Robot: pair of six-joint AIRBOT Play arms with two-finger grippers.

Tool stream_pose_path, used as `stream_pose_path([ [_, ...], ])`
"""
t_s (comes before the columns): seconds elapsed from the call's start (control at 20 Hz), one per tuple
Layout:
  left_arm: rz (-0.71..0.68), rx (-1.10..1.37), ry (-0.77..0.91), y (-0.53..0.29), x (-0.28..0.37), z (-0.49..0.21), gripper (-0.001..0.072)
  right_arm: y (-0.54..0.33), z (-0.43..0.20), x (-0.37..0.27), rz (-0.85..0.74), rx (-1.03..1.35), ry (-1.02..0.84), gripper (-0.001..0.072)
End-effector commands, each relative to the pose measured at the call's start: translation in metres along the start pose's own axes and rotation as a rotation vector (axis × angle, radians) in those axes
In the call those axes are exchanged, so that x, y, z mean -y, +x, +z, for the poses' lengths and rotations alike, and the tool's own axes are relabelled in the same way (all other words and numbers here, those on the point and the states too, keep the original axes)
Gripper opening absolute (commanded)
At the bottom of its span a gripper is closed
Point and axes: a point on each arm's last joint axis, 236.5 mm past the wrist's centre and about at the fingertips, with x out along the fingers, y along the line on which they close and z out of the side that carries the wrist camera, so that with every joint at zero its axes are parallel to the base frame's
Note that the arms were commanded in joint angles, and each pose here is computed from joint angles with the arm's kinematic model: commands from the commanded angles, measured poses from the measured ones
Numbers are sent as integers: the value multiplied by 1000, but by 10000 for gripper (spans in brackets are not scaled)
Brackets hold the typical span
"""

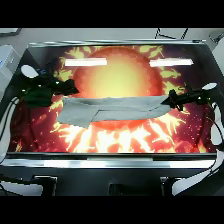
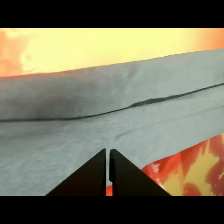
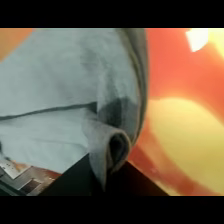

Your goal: Fold the clothes and pants, and hang the long-sleeved shirts on hangers.

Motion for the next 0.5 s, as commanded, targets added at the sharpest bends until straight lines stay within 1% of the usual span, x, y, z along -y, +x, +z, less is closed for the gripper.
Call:
stream_pose_path([
  [0.0, -64, 51, 50, 63, 69, -6, 27, -33, -22, -79, 95, 45, -171, 38],
  [0.1, -71, -24, 20, 111, 91, -38, 26, -55, -50, -123, 101, 66, -284, 38],
  [0.2, -75, -117, -50, 150, 101, -74, 26, -77, -82, -165, 112, 100, -377, 38],
  [0.35, -181, -168, -170, 198, 138, -107, 26, -103, -127, -214, 137, 152, -486, 39],
  [0.45, -272, -148, -310, 226, 167, -117, 25, -113, -154, -236, 154, 164, -523, 39],
])
